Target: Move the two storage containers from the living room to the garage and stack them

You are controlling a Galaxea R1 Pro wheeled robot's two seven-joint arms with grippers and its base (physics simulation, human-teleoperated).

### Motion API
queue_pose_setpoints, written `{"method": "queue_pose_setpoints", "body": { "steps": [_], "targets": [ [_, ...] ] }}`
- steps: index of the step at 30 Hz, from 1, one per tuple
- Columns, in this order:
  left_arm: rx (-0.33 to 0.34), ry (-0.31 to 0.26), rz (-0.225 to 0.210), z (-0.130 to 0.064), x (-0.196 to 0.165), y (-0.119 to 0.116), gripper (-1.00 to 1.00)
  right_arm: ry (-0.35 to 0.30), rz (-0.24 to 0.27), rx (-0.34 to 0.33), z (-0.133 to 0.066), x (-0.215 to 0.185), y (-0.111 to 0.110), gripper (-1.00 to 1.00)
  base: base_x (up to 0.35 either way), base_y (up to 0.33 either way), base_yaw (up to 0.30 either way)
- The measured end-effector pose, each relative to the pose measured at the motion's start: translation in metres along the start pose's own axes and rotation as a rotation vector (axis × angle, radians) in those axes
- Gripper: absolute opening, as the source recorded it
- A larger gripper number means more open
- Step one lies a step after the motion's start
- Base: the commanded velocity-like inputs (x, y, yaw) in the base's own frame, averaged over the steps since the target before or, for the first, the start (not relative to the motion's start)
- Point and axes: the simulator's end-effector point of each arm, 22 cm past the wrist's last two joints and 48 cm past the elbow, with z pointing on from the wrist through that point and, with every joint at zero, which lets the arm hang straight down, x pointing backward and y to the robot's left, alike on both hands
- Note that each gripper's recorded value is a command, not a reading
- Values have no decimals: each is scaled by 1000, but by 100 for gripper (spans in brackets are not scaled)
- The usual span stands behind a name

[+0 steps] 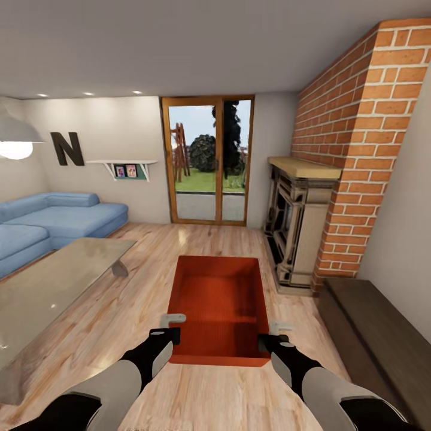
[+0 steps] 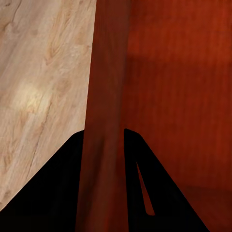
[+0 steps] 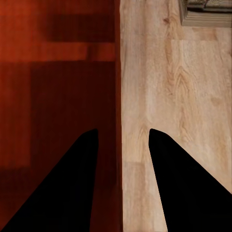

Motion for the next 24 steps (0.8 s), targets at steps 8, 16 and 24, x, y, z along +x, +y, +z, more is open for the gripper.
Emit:
{"method": "queue_pose_setpoints", "body": {
  "steps": [8, 16, 24],
  "targets": [
    [0, -3, 0, -1, -1, 0, -100, -3, 0, -1, -1, -1, 0, -100, 0, 0, 281],
    [0, -11, 0, -4, -6, 0, -100, -11, 1, -1, -3, -6, 0, -100, 0, 0, 233],
    [1, -22, -2, -7, -11, 0, -100, -22, 0, -1, -6, -12, 0, -100, 0, 0, 205]
  ]
}}
